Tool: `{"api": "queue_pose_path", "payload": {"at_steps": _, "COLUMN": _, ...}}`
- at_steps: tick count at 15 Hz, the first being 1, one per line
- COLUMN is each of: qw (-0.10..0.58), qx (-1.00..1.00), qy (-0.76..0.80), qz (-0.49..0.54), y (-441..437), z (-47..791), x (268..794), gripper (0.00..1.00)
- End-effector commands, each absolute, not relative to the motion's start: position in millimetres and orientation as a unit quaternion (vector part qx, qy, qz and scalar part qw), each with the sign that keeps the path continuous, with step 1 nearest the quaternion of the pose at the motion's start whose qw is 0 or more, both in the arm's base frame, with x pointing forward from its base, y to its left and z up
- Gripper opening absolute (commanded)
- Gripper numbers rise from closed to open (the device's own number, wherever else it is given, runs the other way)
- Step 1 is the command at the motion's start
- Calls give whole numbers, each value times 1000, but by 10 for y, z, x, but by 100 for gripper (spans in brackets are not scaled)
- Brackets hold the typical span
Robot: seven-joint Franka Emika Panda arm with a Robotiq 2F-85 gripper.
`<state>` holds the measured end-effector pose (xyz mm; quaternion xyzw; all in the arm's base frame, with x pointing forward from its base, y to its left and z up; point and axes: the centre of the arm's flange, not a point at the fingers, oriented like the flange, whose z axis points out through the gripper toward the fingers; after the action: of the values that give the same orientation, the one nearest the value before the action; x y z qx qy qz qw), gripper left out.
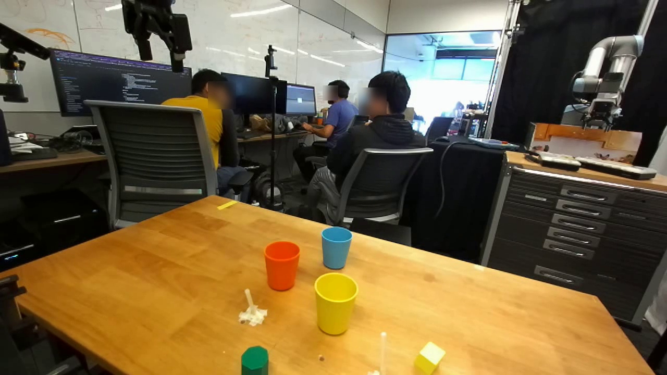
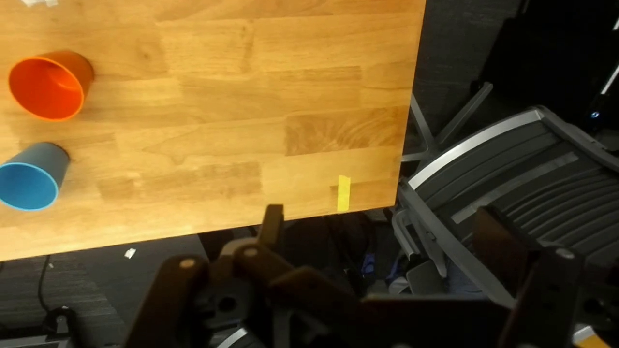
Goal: Pick the blue cup and place it inside the orange cup. Then, put the yellow cup inside the orange cup
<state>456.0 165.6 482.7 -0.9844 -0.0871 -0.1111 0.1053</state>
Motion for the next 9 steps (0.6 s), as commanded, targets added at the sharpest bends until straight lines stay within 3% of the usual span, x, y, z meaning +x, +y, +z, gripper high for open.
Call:
{"api": "queue_pose_path", "payload": {"at_steps": 1, "qw": 86, "qx": -983, "qy": -53, "qz": -150, "y": 1512, "z": 4875, "x": 4644, "gripper": 100}}
{"api": "queue_pose_path", "payload": {"at_steps": 9, "qw": 73, "qx": -983, "qy": 34, "qz": -163, "y": 628, "z": 4838, "x": 5127, "gripper": 100}}
